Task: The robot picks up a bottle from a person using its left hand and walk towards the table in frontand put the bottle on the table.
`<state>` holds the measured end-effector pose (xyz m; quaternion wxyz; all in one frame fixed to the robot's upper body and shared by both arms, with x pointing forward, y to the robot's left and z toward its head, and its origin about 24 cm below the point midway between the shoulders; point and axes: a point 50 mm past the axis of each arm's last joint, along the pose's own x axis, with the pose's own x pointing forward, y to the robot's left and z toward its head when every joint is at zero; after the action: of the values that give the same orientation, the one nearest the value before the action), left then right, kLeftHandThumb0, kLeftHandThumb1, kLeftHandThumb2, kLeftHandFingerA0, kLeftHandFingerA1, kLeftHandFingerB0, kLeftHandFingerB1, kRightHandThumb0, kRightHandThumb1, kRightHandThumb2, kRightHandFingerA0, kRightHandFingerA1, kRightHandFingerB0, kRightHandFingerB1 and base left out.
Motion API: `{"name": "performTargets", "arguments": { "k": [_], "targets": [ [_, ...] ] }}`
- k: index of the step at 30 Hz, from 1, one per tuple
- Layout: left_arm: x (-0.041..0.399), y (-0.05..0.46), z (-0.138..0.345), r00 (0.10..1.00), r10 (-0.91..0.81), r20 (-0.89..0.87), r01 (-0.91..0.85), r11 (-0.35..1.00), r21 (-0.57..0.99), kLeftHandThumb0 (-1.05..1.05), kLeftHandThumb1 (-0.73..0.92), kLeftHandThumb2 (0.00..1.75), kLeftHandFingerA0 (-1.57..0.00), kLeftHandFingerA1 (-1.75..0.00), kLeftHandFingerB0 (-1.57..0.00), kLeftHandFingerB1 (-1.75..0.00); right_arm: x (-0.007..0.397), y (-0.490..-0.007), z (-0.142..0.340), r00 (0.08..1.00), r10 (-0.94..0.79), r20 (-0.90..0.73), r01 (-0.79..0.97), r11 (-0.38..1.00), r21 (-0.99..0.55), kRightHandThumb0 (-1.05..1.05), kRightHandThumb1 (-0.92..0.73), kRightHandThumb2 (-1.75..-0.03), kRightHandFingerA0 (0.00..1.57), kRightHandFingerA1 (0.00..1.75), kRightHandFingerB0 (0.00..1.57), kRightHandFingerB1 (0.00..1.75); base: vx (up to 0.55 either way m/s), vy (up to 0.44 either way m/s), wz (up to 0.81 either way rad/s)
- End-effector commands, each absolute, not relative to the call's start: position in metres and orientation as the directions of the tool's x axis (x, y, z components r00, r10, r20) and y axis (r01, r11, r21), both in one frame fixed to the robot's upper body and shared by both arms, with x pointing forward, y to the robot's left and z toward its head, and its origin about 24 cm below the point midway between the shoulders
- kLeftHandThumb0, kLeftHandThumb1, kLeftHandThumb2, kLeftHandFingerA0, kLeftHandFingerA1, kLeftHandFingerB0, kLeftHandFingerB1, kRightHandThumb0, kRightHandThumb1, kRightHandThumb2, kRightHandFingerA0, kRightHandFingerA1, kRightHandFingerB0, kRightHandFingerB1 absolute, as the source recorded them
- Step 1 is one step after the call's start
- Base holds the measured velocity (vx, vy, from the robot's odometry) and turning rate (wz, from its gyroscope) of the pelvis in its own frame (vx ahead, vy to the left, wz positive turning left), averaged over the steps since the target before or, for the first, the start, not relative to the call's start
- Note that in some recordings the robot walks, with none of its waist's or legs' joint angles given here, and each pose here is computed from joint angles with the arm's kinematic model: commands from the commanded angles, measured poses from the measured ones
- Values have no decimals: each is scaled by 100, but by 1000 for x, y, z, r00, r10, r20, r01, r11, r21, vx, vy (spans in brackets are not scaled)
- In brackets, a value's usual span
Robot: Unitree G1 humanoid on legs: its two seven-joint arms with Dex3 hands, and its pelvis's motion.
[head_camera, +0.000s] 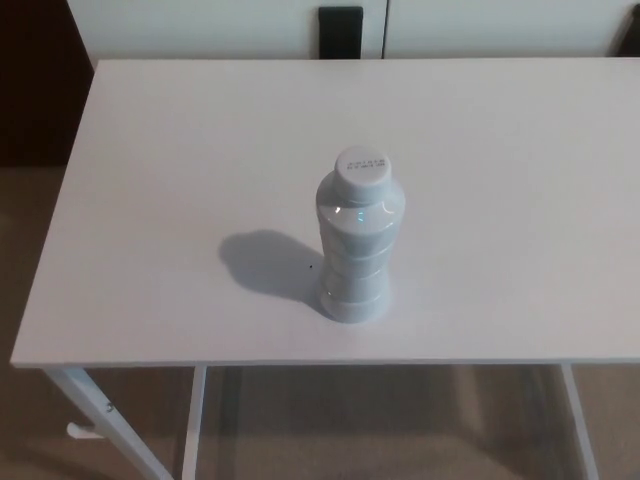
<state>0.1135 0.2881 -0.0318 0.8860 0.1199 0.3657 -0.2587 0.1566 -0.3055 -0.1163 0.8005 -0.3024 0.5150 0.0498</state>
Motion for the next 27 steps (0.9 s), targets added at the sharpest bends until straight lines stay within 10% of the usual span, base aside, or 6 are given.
{"name": "performTargets", "arguments": {
  "k": [1,14,15,18,27],
  "targets": [
    [95,357,-97,409,385,-827,481,679,554,-34,72,61,-58,-66,-35,-44,119,-318,-124,373,-270,-888,-376,831,-410,-40,-70,-62,75,49,58,41,0,0,0],
    [86,372,-95,415,350,-840,256,841,476,-47,52,81,-52,-71,-15,-43,128,-315,-123,418,-271,-867,-335,841,-425,-40,-72,-62,68,46,55,40,0,0,0],
    [87,374,-92,426,339,-838,225,858,462,-39,61,58,-60,-86,-20,-29,125,-316,-123,423,-283,-861,-317,843,-433,-41,-73,-62,68,46,55,40,0,0,0],
    [87,376,-91,431,345,-833,205,862,463,-41,61,59,-51,-63,-19,-29,125,-317,-123,431,-295,-853,-293,848,-441,-40,-72,-62,67,44,53,39,0,0,0],
    [86,377,-93,436,370,-820,189,854,485,-41,59,58,-62,-82,-20,-29,126,-316,-122,442,-311,-841,-282,842,-459,-41,-73,-62,68,44,52,39,0,0,0]
  ]
}}
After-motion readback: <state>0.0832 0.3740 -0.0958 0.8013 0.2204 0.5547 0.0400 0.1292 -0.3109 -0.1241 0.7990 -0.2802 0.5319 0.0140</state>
